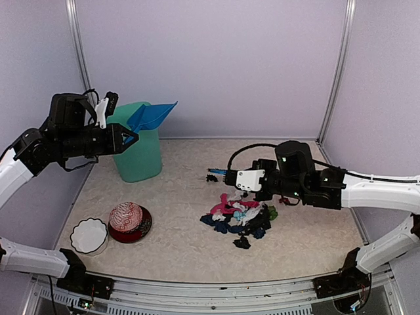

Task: Sweep away the paper scraps from the table
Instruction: Sweep the paper scraps at the center of the board.

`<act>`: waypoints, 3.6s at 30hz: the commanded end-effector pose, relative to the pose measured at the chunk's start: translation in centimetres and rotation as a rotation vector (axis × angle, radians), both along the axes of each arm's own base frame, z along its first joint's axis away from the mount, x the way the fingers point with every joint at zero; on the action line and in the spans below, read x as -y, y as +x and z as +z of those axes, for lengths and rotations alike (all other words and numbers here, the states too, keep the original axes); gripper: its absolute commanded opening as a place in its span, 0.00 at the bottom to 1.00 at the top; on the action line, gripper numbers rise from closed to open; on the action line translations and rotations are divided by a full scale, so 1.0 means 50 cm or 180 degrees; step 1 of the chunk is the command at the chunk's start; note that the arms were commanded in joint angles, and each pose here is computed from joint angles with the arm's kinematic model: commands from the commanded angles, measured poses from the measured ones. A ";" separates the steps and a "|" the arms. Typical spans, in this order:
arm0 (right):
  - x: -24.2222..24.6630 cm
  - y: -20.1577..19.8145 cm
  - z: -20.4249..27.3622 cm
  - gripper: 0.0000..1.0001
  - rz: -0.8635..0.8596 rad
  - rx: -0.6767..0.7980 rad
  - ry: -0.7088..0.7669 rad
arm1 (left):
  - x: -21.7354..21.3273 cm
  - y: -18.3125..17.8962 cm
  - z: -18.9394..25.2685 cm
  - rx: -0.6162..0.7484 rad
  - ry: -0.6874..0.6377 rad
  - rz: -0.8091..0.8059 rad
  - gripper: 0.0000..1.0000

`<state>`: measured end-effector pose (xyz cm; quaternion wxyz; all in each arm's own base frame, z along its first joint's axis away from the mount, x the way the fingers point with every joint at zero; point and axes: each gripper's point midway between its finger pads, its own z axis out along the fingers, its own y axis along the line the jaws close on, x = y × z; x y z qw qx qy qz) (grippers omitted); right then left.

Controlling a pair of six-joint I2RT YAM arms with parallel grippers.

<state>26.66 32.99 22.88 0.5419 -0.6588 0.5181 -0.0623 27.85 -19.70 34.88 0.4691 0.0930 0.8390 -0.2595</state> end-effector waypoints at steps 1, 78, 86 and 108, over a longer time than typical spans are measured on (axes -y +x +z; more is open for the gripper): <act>0.012 -0.003 0.052 0.00 -0.0306 -0.0339 0.0809 | -0.008 0.014 0.056 0.0333 -0.0127 0.0167 0.00; -0.014 0.065 0.020 0.00 -0.2433 -0.3438 0.3257 | -0.002 0.022 0.029 0.0492 0.0079 0.0071 0.00; -0.084 0.170 0.023 0.00 -0.2445 -0.3397 0.3730 | -0.007 0.016 0.025 0.0464 0.0108 0.0080 0.00; -0.089 0.336 -0.258 0.00 -0.3495 -0.4577 0.4277 | -0.021 -0.016 0.001 0.0368 0.0203 0.0019 0.00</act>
